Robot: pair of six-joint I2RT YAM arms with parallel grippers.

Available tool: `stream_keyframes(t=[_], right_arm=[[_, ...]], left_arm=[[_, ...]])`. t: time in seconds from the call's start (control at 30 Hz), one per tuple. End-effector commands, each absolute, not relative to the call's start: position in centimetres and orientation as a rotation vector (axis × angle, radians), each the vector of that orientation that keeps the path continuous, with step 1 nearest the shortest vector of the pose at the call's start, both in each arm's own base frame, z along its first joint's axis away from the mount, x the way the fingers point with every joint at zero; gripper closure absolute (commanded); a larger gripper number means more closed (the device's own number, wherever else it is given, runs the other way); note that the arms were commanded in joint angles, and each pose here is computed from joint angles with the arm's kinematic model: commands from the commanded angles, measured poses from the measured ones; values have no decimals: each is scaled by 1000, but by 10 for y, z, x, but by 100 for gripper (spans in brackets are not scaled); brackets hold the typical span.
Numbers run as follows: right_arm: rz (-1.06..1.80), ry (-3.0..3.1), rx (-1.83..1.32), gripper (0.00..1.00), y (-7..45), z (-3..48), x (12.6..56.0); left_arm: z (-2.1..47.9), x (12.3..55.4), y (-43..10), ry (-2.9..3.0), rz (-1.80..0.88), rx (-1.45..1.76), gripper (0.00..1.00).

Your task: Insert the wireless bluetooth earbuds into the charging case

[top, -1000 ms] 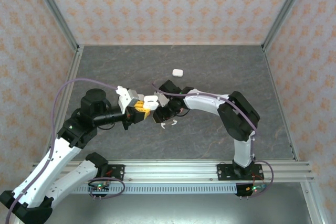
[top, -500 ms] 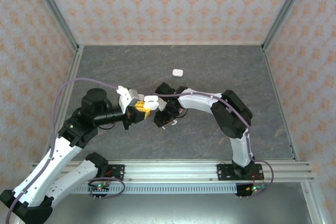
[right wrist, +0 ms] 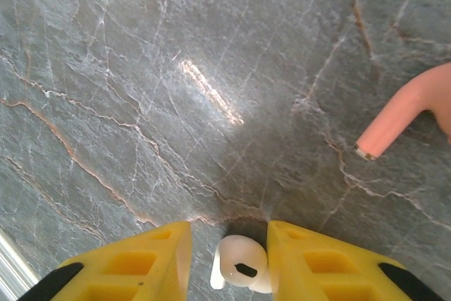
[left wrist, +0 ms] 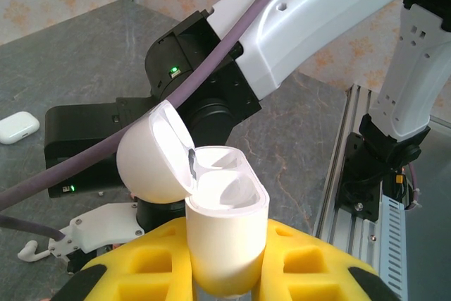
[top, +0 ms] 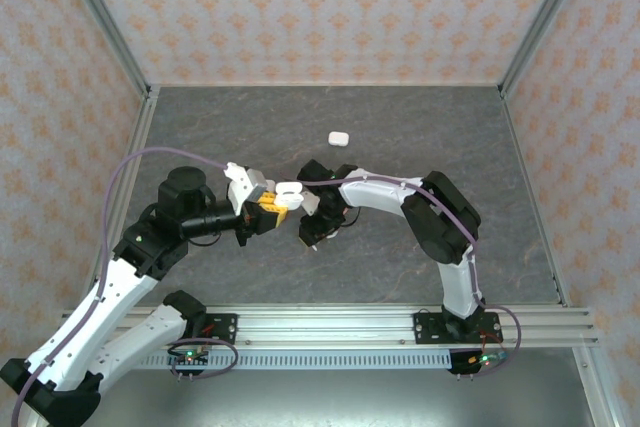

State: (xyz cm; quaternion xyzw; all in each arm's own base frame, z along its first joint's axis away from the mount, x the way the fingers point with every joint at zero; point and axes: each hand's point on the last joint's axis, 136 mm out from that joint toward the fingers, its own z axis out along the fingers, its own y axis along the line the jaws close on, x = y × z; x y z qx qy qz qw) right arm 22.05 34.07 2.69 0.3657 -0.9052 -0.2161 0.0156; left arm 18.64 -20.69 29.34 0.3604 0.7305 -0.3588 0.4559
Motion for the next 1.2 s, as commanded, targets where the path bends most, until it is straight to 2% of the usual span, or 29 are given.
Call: stream_keyframes(t=[0.0, 0.27, 0.53, 0.9, 1.17], right_arm=[[-588, -2800, 1152, 67, 328, 23, 213], [-591, -2834, 1149, 75, 326, 28, 215], [-740, -2962, 1053, 78, 330, 63, 229], [-1281, -3414, 502, 78, 282, 210, 291], [-1650, -3565, 523, 78, 270, 326, 295]], left_arm=[[306, 185, -210, 1755, -902, 898, 100], [306, 186, -209, 1761, -896, 888, 100], [307, 194, -208, 1760, -870, 852, 100], [311, 235, -213, 1666, -818, 719, 100], [313, 263, -233, 1621, -842, 737, 100]])
